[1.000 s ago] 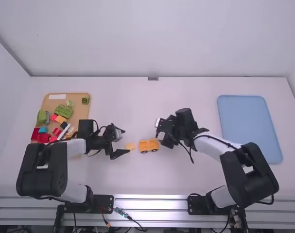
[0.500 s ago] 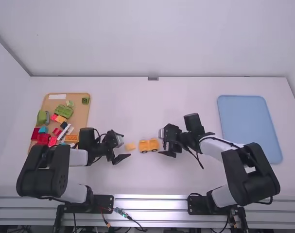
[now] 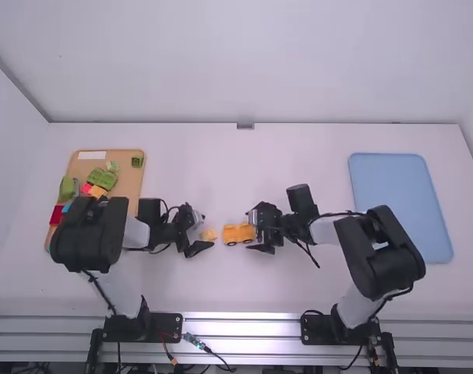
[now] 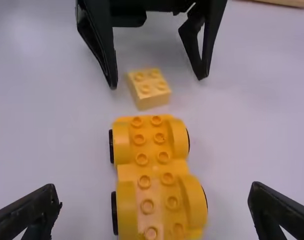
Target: Assemble lego blocks to make yellow taxi
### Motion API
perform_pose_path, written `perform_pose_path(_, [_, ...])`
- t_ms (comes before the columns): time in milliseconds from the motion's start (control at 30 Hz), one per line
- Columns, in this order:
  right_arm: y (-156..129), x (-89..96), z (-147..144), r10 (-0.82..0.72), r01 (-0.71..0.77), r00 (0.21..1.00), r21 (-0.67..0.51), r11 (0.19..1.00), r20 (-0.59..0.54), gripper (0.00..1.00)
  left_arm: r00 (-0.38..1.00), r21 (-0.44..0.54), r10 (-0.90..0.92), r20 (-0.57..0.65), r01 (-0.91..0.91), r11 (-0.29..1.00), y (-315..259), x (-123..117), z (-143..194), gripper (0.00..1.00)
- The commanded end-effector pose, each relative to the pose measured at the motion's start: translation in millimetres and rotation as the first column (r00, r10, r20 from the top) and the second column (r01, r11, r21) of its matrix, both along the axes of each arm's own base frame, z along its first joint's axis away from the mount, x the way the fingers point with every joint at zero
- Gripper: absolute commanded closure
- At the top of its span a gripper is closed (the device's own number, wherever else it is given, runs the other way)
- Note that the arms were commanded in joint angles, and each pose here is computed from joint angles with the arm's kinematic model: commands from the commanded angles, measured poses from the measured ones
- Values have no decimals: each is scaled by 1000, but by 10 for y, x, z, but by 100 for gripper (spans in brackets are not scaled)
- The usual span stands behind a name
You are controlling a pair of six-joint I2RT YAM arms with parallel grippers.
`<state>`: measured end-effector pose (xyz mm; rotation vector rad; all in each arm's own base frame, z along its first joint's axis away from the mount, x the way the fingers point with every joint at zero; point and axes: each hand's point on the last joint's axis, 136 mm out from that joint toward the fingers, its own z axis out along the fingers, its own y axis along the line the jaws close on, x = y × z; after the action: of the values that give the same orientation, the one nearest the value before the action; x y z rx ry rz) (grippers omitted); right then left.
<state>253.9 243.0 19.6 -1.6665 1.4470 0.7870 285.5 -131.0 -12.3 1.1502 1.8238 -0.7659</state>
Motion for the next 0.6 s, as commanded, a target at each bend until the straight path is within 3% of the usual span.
perform_pose_path(0, [9,-32,-128,3,-3,1000,-14,1000,-31,1,1000,-21,-18,-3,18,1000,-36,3,-8,8])
perform_pose_path(200, [27,68,-223,-27,26,995,-12,1000,-99,1,1000,-15,-14,5,15,1000,-33,-41,-39,27])
perform_pose_path(500, [43,60,-237,-18,18,994,-4,1000,-110,1,999,-22,-9,32,9,1000,-40,-113,-38,28])
perform_pose_path(567, [65,35,-239,-5,5,995,-3,1000,-104,1,999,-22,-9,35,10,1000,-42,-110,-36,32])
